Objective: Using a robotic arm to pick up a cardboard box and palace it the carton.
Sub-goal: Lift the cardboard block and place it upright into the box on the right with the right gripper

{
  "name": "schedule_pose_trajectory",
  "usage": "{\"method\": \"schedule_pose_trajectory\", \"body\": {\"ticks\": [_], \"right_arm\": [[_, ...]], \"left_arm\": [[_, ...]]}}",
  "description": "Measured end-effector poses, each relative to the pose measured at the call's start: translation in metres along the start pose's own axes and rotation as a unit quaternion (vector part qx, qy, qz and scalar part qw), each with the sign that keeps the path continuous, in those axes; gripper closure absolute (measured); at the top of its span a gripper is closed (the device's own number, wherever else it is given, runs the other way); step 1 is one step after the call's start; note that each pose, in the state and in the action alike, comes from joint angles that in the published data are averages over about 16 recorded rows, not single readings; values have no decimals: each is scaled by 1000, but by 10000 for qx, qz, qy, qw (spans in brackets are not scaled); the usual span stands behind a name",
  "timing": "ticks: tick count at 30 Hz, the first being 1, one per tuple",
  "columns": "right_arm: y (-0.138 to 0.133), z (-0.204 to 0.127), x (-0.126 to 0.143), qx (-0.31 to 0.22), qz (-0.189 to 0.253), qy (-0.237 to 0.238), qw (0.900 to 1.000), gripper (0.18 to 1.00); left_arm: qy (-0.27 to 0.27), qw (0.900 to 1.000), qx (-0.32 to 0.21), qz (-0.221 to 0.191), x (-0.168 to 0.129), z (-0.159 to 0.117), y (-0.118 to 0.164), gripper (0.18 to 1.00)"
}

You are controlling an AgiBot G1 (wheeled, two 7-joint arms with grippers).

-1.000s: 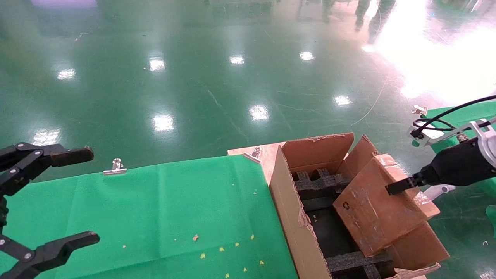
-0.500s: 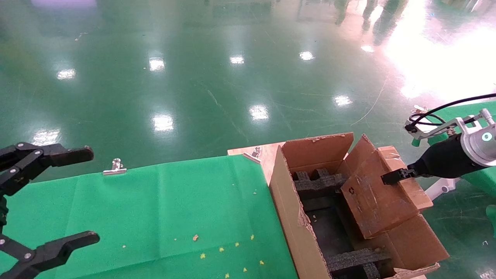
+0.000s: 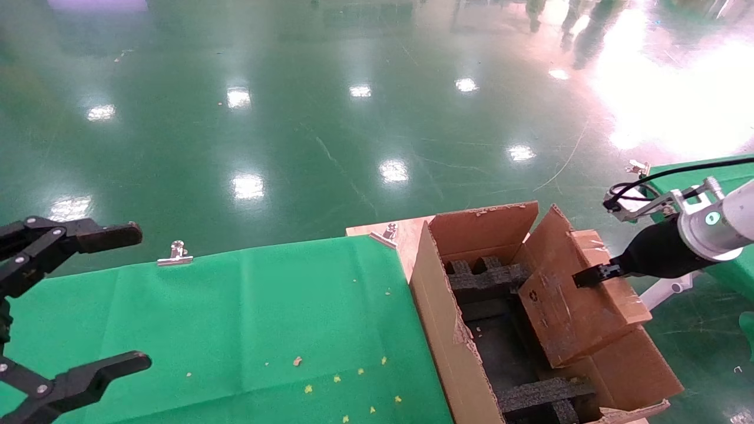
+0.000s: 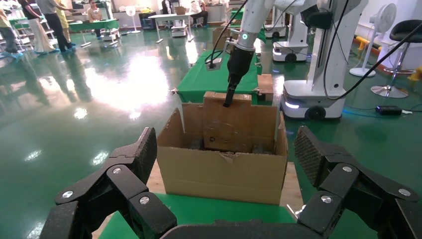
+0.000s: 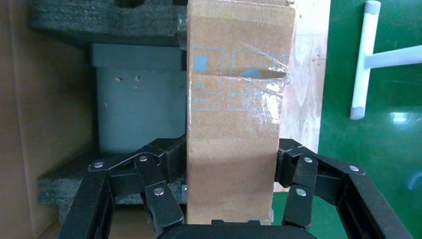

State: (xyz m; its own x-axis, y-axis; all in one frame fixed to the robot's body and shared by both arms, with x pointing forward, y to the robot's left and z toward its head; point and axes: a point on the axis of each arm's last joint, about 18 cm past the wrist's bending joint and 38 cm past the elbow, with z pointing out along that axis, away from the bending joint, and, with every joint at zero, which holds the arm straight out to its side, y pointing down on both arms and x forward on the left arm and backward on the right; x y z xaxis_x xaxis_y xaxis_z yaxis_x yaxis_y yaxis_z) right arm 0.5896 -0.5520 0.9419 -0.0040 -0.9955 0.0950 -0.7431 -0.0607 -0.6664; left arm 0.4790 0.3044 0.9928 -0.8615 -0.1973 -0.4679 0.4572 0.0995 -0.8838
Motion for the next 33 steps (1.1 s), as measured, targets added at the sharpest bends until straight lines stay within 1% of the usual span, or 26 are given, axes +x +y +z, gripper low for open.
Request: {"method": "schedule_pose_trajectory", "body": {"ticks": [16, 33], "right_arm": [[10, 44, -14, -112, -114, 128, 9998, 877], [16, 86, -31, -261, -264, 80, 9993, 878]], "left_arm": [[0, 10000, 0, 0, 0, 0, 0, 184], [0, 10000, 0, 0, 0, 0, 0, 184]]}}
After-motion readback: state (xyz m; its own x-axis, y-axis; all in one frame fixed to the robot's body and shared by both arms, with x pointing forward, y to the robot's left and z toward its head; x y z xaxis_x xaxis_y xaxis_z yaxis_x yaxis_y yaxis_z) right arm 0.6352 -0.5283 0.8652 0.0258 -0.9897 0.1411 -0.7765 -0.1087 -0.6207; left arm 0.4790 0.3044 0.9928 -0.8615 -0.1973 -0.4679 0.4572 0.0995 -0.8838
